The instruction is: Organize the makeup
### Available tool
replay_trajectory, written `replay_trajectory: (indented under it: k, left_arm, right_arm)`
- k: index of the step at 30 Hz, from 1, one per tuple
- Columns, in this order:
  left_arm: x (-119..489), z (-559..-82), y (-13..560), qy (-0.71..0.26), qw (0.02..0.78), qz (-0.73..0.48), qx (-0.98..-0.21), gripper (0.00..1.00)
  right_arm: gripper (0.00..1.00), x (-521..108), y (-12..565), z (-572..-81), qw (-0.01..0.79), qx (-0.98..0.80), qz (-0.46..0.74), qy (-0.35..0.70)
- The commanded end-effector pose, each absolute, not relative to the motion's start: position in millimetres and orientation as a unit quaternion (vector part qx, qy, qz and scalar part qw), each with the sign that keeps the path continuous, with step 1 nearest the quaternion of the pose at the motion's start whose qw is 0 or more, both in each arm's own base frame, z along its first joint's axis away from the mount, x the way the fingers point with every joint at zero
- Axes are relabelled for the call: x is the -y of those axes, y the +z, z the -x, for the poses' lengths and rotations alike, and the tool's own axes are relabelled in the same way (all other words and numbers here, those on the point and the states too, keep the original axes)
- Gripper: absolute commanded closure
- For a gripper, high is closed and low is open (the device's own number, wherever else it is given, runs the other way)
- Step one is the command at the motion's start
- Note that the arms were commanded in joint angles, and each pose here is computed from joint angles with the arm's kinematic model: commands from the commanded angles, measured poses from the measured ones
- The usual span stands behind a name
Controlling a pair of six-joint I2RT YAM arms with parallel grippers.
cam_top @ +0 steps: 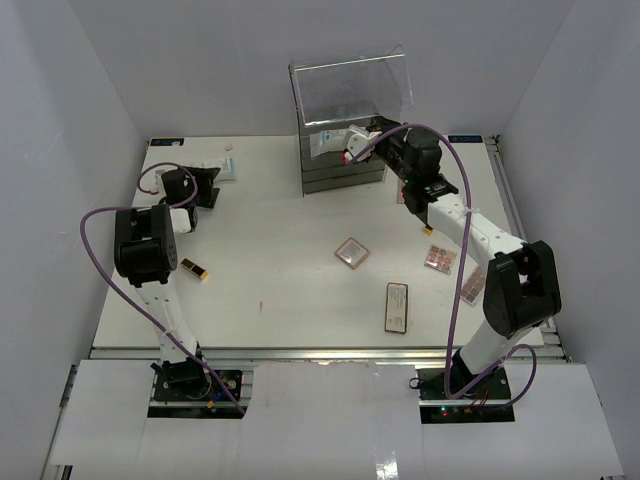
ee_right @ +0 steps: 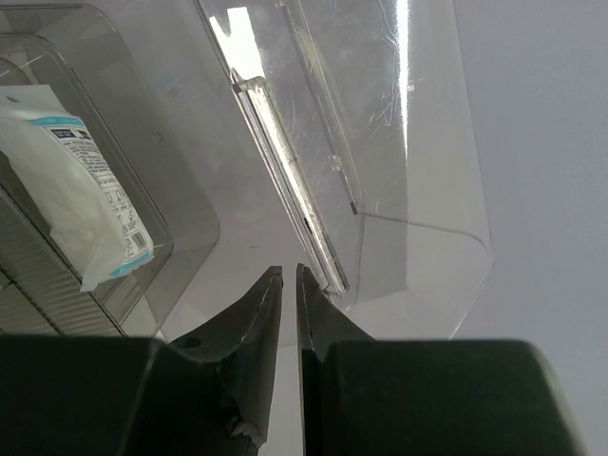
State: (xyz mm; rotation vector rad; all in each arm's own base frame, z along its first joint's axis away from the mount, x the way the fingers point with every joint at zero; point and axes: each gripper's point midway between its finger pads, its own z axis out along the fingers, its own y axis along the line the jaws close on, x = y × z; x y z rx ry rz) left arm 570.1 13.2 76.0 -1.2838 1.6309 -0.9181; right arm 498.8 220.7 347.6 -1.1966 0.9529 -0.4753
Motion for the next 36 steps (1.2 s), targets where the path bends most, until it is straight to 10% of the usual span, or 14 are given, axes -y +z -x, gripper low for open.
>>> replay_trajectory:
  k: [1, 11, 28, 36]
  left_arm:
    - [-28.4, -583.2, 81.7, -0.366, 0.429, 0.541, -0.625, 0.25]
    - [-42.9, -601.8, 61.6, -0.345, 0.416, 0.585, -0.605, 0.34]
    - [-33.6, -592.1, 66.0, -0.371, 0.414, 0.55, -0.624, 0.98]
    - [11.2, -537.9, 156.1, -0.44, 0.455, 0.411, -0.656, 1.0]
  right_arm:
    - [0.82, -219.8, 377.5, -495.2, 0.723, -0.401, 0.513, -0.232]
    - [0.82, -219.6, 376.4, -496.1, 0.723, -0.401, 0.513, -0.232]
    - [0.83, -217.4, 373.7, -493.0, 0.724, -0.402, 0.511, -0.23]
    - [0.82, -216.0, 376.5, -485.9, 0.731, -0.402, 0.504, -0.223]
